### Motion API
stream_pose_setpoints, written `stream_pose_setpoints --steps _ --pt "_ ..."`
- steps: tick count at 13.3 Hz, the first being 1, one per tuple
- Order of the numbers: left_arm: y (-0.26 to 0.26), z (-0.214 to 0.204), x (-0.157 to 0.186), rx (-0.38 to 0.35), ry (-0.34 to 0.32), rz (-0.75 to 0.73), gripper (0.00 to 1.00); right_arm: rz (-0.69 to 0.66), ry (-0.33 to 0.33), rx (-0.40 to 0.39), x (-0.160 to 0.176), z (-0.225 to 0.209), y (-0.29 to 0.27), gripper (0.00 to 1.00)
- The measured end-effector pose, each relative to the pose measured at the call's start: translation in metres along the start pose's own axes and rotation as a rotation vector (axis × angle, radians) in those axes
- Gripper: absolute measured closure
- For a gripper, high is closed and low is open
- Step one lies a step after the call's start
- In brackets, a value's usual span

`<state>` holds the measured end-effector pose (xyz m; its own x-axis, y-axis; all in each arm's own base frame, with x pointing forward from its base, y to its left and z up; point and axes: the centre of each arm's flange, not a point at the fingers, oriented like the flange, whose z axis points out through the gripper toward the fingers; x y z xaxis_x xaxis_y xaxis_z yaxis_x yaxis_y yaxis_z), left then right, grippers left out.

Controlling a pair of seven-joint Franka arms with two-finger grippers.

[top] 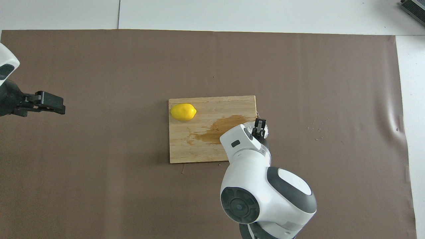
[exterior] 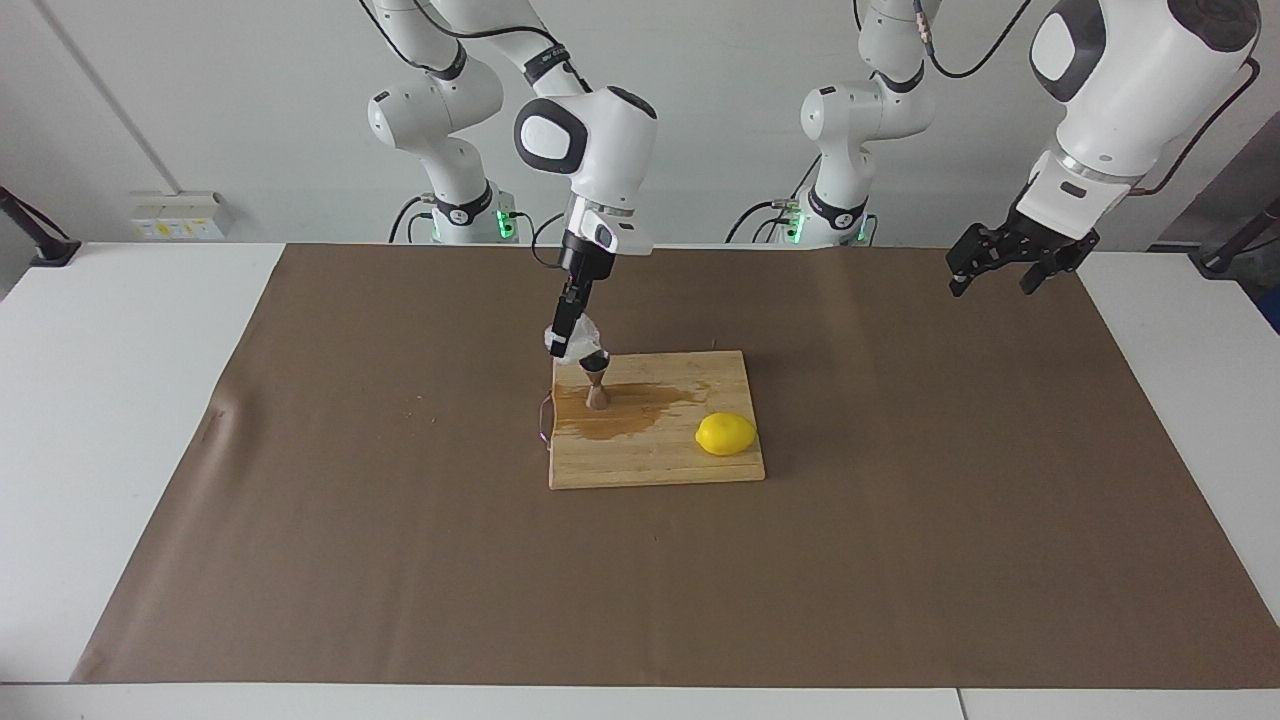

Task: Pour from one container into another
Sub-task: 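Tilt the clear cup with the right gripper into the metal cup, then turn the clear cup upright and carry it back with the right gripper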

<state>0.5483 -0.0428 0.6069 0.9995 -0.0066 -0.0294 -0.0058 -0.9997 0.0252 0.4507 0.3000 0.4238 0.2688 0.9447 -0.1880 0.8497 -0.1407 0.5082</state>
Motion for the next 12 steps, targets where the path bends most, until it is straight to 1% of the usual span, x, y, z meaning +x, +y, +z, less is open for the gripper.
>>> stream_pose_setpoints --steps 6,9,12 --pt "0.0 0.0 0.0 0.0 0.0 0.0 0.0 0.086 0.019 0.121 -0.012 0.012 0.008 0.5" --pt "0.0 0.0 0.0 0.0 0.0 0.0 0.0 0.12 0.05 0.224 -0.025 0.021 0.018 0.5" --pt "0.0 0.0 0.0 0.0 0.0 0.0 0.0 0.128 0.095 0.294 -0.039 0.031 0.03 0.5"
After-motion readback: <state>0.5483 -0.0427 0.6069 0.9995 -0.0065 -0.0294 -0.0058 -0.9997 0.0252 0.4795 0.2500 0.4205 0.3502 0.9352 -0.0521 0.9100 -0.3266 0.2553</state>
